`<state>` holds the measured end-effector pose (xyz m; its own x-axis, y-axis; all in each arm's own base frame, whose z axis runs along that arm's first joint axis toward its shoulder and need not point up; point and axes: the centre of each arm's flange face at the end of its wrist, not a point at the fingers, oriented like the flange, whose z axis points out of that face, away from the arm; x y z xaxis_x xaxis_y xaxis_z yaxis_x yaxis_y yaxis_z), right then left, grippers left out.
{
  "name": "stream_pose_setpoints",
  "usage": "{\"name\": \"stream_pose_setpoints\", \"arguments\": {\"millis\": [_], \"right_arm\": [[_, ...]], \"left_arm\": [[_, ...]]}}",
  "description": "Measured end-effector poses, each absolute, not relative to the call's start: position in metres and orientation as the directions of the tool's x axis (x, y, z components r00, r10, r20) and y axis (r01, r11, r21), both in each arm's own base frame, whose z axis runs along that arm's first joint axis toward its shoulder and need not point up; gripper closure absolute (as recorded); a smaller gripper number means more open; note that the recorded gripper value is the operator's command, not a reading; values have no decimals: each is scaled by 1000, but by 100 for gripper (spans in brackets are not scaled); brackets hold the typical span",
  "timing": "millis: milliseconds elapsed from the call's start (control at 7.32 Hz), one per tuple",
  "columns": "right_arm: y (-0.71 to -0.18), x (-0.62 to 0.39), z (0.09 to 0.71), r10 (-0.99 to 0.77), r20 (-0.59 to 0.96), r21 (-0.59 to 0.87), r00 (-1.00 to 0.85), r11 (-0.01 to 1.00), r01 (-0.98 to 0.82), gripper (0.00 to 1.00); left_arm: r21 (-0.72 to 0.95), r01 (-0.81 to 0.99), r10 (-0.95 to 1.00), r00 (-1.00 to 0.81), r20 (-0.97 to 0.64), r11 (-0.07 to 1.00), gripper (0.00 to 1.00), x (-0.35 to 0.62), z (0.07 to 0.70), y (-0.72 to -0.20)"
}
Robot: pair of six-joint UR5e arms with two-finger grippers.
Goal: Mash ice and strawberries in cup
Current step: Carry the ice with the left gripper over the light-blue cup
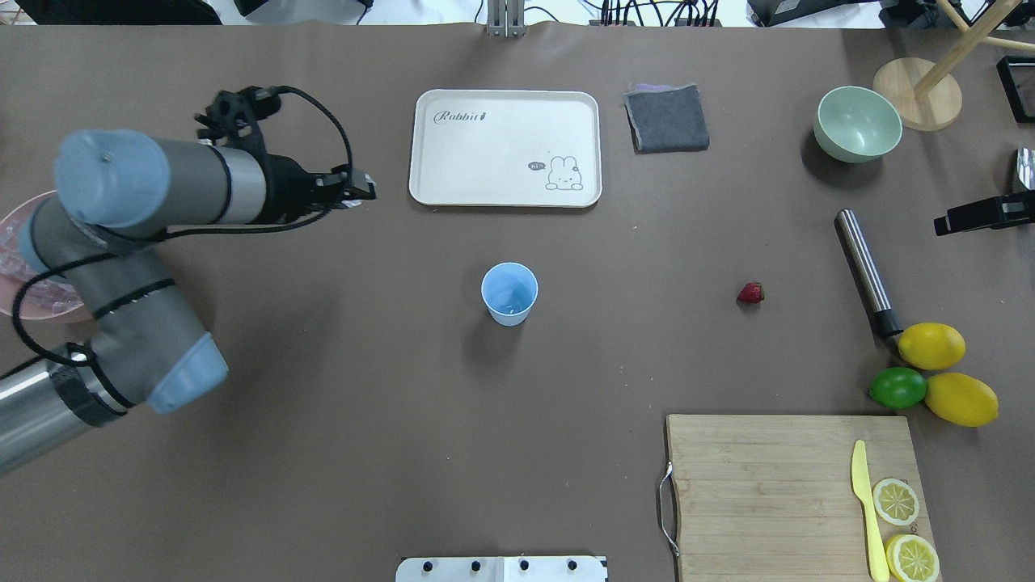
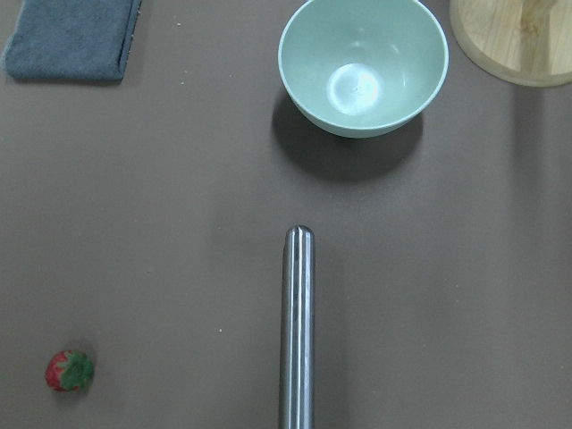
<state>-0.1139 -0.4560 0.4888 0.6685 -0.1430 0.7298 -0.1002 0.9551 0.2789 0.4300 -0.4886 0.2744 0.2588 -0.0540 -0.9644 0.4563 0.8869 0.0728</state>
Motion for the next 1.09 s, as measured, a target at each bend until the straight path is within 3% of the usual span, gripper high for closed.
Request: {"name": "stream_pose_setpoints", "arguments": {"millis": [410, 1093], "right_arm": [[-456, -114, 488, -145, 730, 281, 668, 954, -101, 0], [-457, -114, 486, -146, 730, 284, 668, 953, -102, 0]], "left_arm": [[-34, 542, -142, 159, -977, 840, 100, 509, 210, -439], [-77, 549, -166, 114, -979, 832, 100, 555, 187, -385]]}}
